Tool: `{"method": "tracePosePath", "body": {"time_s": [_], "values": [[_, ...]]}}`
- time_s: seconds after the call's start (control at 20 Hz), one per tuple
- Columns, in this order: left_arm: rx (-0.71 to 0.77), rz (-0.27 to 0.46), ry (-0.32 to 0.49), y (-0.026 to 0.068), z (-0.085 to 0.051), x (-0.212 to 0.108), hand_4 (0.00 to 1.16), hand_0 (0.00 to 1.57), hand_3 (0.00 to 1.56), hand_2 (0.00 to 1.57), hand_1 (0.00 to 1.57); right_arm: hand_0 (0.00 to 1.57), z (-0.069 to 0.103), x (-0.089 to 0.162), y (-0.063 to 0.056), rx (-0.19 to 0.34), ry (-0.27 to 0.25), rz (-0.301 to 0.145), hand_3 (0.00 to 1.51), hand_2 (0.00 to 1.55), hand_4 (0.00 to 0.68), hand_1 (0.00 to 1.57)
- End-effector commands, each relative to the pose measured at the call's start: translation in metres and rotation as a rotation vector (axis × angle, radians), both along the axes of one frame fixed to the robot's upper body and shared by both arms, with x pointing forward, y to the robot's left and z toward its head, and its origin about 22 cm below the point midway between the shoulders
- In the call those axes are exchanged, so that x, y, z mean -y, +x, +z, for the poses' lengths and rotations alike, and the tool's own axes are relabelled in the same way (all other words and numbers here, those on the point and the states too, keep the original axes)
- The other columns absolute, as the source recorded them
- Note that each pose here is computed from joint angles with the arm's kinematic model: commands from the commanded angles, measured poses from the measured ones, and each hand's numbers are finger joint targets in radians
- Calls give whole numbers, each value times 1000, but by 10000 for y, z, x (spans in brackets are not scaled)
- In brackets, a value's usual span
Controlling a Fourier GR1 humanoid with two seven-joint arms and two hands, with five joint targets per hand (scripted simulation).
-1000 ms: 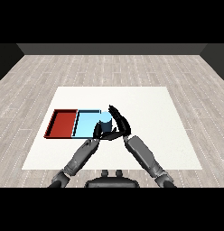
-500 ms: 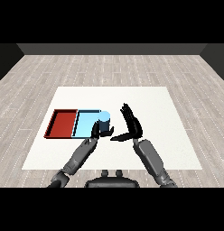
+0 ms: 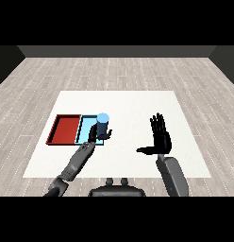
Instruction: Pick the blue can and put it in the blue box
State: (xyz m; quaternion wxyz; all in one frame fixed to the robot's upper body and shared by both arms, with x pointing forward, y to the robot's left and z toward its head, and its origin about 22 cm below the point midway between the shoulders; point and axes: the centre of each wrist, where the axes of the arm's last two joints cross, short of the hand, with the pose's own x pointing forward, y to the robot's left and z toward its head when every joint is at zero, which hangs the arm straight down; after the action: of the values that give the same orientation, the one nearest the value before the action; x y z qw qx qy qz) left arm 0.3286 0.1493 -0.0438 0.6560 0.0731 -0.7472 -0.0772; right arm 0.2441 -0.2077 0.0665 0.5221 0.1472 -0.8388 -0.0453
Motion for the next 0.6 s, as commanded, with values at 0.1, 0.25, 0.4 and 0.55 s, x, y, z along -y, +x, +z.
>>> {"method": "tracePosePath", "body": {"time_s": [0.1,0.25,0.4,0.55], "values": [[-85,149,29,242,73,-814,1129,1571,1494,1571,1571,0,58,264,-113,-6,-30,-76,0,0,0,0],[-171,250,70,320,135,-1127,1086,1571,1503,1571,1571,0,93,276,-29,-24,-28,-94,0,0,0,0],[-249,269,95,305,-54,-1218,1089,1571,1506,1571,1571,0,-13,351,23,-33,-16,-110,0,0,0,0],[-311,282,135,471,-30,-1137,1062,1571,1499,1571,1571,0,-27,459,-37,-48,-14,-126,0,0,0,0]]}}
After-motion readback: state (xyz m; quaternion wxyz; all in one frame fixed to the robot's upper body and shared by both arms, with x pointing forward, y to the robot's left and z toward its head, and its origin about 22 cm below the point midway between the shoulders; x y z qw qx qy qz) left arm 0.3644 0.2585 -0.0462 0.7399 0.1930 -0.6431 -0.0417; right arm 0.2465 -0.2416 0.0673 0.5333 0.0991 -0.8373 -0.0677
